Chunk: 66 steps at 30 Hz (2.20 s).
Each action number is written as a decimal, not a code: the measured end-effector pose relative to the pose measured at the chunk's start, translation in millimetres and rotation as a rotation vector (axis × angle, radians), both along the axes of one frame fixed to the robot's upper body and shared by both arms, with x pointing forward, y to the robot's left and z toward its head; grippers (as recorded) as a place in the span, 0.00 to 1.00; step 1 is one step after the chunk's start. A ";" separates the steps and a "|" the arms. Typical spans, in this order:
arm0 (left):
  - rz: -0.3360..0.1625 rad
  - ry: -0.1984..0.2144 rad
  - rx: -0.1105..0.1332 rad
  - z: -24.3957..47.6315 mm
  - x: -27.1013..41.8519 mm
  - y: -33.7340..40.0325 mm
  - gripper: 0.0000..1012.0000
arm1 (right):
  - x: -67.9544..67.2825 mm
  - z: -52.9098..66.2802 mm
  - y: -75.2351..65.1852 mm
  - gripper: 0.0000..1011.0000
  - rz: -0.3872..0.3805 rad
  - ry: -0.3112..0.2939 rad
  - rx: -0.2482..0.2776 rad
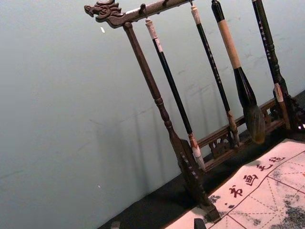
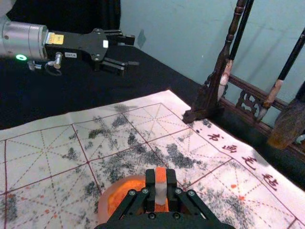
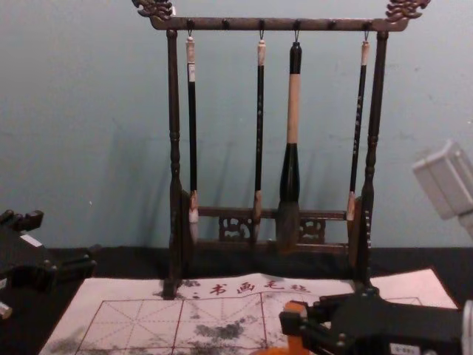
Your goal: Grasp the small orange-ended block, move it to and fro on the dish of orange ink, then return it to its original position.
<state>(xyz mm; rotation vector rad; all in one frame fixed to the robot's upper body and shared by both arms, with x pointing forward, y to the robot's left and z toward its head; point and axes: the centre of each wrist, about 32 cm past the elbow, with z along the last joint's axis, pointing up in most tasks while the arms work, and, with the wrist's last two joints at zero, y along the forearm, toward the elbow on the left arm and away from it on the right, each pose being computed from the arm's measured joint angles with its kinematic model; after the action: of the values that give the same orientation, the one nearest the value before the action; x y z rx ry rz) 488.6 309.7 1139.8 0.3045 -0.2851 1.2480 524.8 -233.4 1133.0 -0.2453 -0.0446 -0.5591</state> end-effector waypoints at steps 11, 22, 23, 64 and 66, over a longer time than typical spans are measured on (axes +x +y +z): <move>0.000 0.000 0.000 0.0 0.0 0.0 0.99 | -13.7 4.5 -6.4 0.08 0.026 0.001 -0.004; 0.000 0.000 0.000 0.0 0.0 0.0 0.99 | -17.5 1.0 1.9 0.08 0.074 0.018 -0.009; 0.000 0.000 0.000 0.0 0.0 0.0 0.99 | -17.2 0.9 3.5 0.08 0.079 0.019 -0.009; 0.000 0.000 0.000 0.0 0.0 0.0 0.99 | 1.9 3.3 -0.6 0.08 0.006 0.003 -0.021; 0.000 0.000 0.000 0.0 0.0 0.0 0.99 | -1.1 4.0 -3.3 0.08 0.007 0.004 -0.022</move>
<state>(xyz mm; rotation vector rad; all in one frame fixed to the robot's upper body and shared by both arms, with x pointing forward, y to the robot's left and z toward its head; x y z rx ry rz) 488.6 309.7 1139.8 0.3044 -0.2850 1.2479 523.7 -236.7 1137.0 -0.2673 -0.0478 -0.5513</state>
